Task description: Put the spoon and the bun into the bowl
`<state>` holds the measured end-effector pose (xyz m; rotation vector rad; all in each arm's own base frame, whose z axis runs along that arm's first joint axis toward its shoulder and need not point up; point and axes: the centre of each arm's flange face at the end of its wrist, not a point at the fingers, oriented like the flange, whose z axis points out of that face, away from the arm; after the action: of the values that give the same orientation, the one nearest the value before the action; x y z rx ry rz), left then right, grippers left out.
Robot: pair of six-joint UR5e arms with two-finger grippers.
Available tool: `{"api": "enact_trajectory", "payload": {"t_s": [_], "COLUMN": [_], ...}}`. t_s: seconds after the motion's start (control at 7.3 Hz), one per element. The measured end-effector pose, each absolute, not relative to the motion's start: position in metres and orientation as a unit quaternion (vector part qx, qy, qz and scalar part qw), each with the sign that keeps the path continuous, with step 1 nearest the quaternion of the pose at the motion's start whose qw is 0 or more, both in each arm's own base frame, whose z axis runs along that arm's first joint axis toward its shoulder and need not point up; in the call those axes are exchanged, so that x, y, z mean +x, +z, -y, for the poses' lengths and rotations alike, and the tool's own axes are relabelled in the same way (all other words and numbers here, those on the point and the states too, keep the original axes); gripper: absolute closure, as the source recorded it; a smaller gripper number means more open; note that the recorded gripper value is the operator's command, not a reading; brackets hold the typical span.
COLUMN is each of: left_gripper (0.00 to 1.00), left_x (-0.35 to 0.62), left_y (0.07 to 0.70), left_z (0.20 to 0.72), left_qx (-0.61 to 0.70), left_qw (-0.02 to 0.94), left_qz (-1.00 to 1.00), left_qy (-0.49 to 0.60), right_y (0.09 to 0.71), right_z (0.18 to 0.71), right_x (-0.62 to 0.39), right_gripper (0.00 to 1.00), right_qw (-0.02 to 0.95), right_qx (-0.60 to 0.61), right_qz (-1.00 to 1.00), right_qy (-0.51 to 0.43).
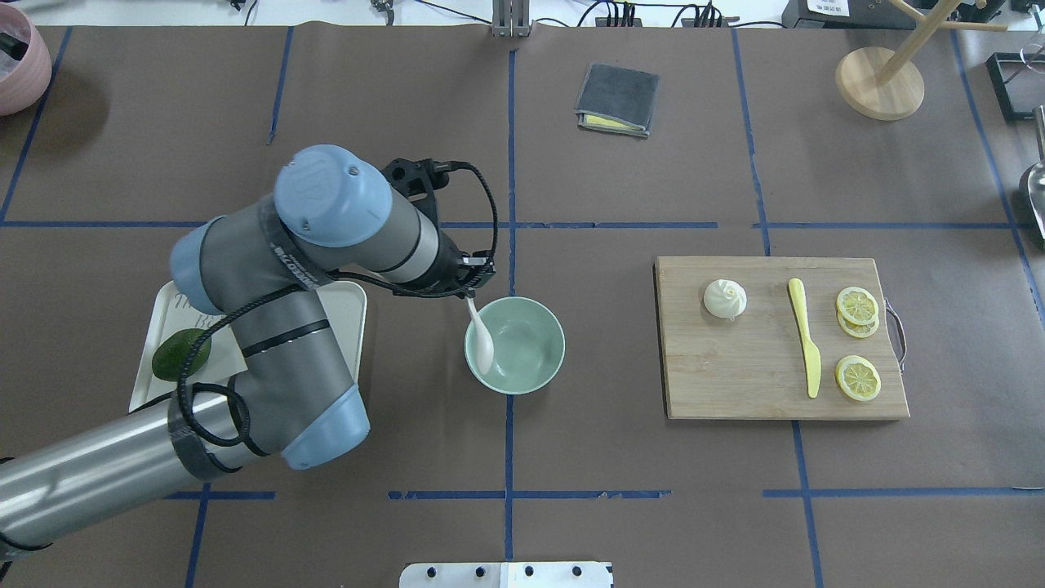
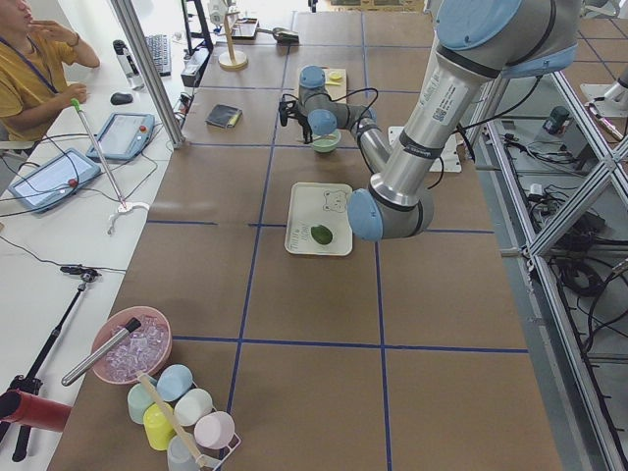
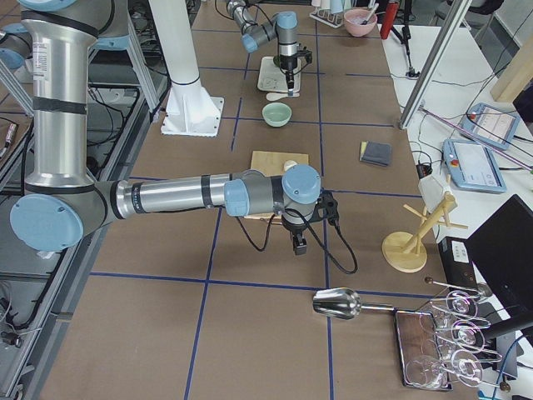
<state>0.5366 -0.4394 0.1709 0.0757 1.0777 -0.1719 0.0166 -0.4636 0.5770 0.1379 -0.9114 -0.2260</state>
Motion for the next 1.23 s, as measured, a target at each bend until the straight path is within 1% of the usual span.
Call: {"api": "enact_trajectory", "payload": {"t_s": [0.27, 0.55, 0.82, 0.96, 1.23], "left_gripper": [1.0, 1.0, 0.42, 0.0, 0.0], "left_x": [0.556, 0.559, 0.564, 0.563, 0.549], "left_y": [0.143, 0.139, 0.15, 0.161, 0.182], "left_z": [0.436, 0.443, 0.447, 0.447, 0.441], "left_qx": [0.045, 0.07, 0.08, 0.08, 0.098], "left_qw": [0.848, 0.846, 0.847, 0.849, 0.855], "left_qz": [-0.521, -0.52, -0.516, -0.513, -0.505], "left_qy": [-0.086, -0.096, -0.101, -0.101, -0.074], "right_y": [0.569, 0.555, 0.546, 0.541, 0.522], "right_z": [0.464, 0.465, 0.463, 0.462, 0.46], "right_x": [0.004, -0.014, -0.029, -0.041, -0.078], "right_gripper": [0.0, 0.0, 0.0, 0.0, 0.0], "right_qw": [0.886, 0.884, 0.879, 0.877, 0.87], "right_qx": [0.068, 0.072, 0.083, 0.08, 0.074], "right_qz": [0.444, 0.45, 0.458, 0.463, 0.481], "right_qy": [-0.118, -0.103, -0.103, -0.101, -0.079]}}
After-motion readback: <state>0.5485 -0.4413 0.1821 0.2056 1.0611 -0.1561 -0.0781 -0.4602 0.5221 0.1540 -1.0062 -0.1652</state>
